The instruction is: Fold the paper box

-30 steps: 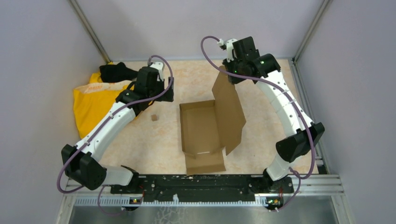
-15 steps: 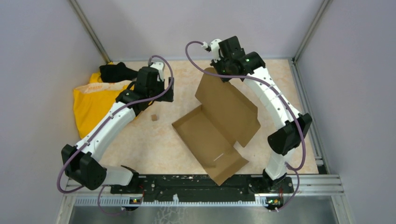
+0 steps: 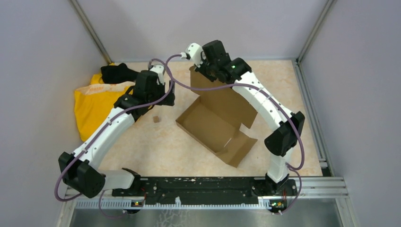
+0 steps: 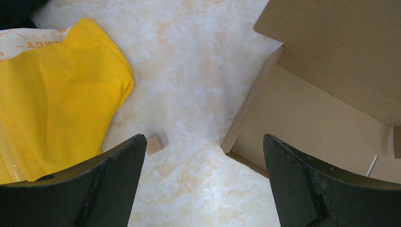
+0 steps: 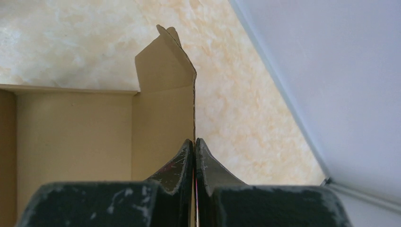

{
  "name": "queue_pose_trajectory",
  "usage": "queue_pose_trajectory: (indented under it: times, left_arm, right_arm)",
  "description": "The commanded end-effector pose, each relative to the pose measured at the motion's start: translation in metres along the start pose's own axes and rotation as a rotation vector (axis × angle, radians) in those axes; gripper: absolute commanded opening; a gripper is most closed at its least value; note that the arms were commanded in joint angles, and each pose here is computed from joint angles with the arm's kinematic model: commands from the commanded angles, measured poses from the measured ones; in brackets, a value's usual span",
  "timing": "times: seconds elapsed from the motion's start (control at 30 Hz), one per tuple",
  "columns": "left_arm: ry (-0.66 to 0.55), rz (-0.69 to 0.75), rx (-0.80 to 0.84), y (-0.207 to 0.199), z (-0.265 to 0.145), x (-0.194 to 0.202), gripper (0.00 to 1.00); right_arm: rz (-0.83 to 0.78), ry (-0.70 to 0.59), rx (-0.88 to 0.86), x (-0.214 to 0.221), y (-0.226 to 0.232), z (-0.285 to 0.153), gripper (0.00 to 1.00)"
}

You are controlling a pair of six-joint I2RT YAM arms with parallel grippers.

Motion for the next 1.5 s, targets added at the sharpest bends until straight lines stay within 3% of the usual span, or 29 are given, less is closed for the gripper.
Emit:
queue_pose_trajectory:
  times: [0.0, 0.43, 0.57, 0.77, 0.97, 1.2, 1.47]
  left_arm:
    - [-0.013, -0.011, 0.032, 0.001, -0.005, 0.004, 0.99]
    - [0.015, -0.024, 0.039, 0.004, -0.009, 0.019, 0.99]
    - [0.019, -0.031, 0.040, 0.004, -0.010, 0.020, 0.99]
    - [0.026, -0.041, 0.049, 0.003, -0.011, 0.021, 0.99]
    - [0.018, -0.047, 0.061, 0.001, -0.016, 0.018, 0.99]
    - [0.021, -0.052, 0.077, -0.001, -0.019, 0.016, 0.99]
    - [0.079, -0.035, 0.085, -0.010, -0.009, 0.033, 0.98]
  right_arm:
    - [-0.169, -0.150, 0.045, -0.034, 0.002, 0.008, 0.00]
    - [-0.399, -0.375, -0.136, -0.071, 0.041, 0.012, 0.04]
    - [-0.412, -0.394, -0.170, -0.074, 0.051, 0.014, 0.23]
    - [-0.293, -0.443, -0.076, -0.081, 0.041, 0.006, 0.47]
    - [-0.061, -0.517, 0.106, -0.085, 0.003, -0.023, 0.70]
    - [0.436, -0.510, 0.285, -0.053, -0.069, -0.085, 0.71]
    - [0.947, -0.340, 0.258, 0.069, -0.068, -0.114, 0.69]
Point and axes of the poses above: each gripper's point midway between its finger pads, its own z axis out along the fingers, its own y axis along the line the jaws close on, x = y × z, the point moved 6 cm from there along -z, back along the fingers, and after that the axes turned 10 degrees about -z, right-handed, at the moved point
